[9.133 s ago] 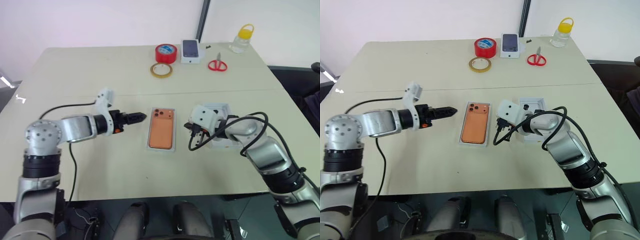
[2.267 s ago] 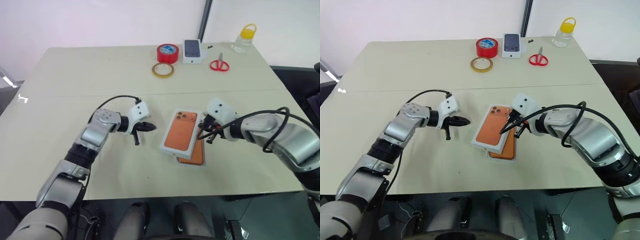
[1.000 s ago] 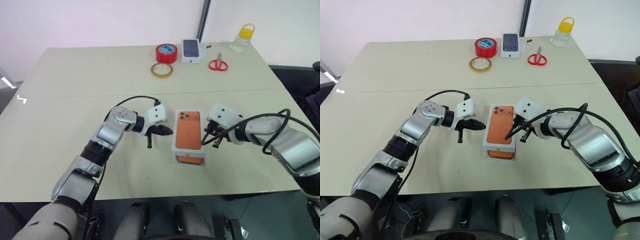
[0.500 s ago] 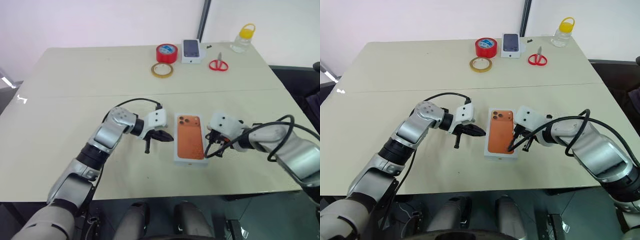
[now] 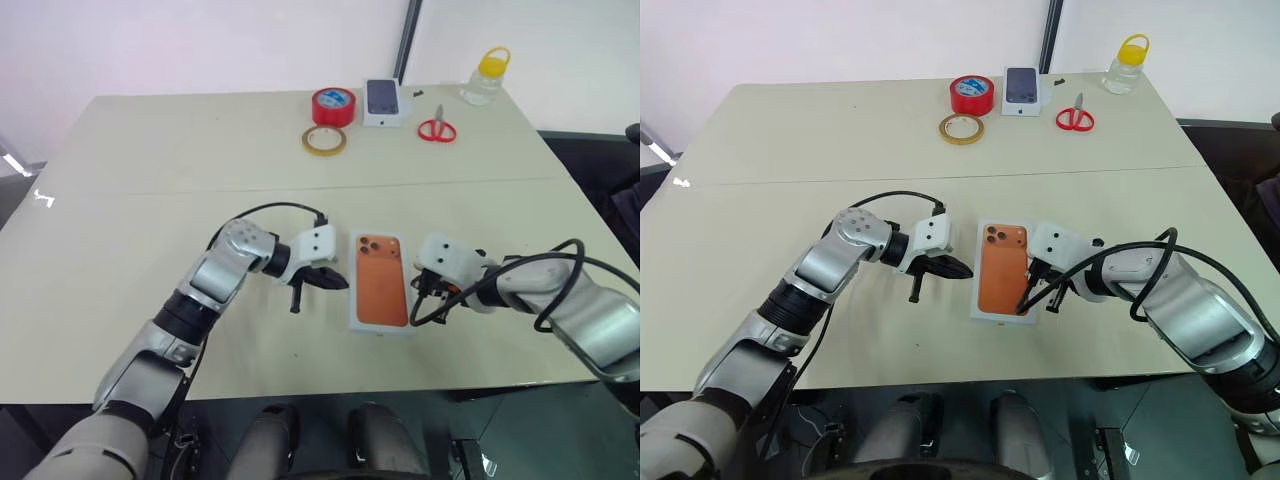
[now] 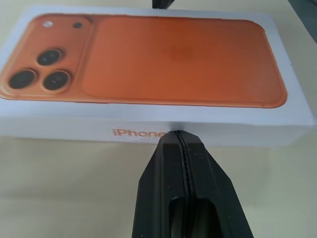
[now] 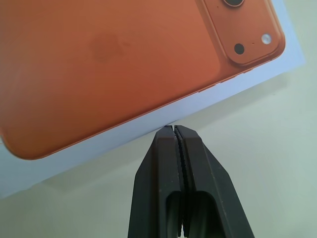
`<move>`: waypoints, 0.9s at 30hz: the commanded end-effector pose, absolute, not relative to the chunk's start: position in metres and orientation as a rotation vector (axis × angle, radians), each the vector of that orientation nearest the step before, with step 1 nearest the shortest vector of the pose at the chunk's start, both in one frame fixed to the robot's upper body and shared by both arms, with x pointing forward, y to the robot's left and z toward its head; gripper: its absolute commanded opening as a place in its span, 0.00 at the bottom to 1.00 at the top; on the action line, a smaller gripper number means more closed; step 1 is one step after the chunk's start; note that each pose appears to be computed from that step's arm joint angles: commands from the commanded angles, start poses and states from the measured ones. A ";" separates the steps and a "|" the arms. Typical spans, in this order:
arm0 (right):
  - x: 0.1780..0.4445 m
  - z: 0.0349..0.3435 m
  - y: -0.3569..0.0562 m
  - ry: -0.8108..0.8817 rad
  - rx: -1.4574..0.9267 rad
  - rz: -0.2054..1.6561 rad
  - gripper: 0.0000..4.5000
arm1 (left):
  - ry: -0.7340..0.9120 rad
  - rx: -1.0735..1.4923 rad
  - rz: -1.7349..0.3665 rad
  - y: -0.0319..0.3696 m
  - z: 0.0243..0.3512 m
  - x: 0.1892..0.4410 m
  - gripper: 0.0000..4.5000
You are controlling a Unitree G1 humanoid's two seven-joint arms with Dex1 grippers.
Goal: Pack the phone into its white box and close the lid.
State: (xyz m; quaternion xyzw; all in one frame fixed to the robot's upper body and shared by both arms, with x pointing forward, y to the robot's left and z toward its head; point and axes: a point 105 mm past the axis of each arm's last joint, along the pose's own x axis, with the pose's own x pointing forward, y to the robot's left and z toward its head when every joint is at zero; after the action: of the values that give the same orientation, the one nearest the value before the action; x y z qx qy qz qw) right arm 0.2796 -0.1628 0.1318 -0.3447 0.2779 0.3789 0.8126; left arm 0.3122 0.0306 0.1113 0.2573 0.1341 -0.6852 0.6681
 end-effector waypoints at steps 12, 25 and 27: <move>0.260 0.170 -0.165 0.440 -0.721 0.929 0.01 | 0.133 0.354 -1.396 0.024 0.171 0.344 0.00; 0.237 0.100 -0.146 0.613 -0.638 0.973 0.01 | 0.311 0.630 -1.359 -0.006 0.098 0.354 0.00; 0.243 0.109 -0.147 0.570 -0.638 0.945 0.01 | 0.269 0.564 -1.333 -0.008 0.108 0.359 0.00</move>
State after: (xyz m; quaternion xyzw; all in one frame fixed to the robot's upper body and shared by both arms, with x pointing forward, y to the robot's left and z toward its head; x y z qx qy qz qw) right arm 0.2370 -0.1390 0.1108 -0.2941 0.2587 0.4673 0.7926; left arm 0.3570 -0.0093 0.1169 0.2610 0.1101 -0.6169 0.7343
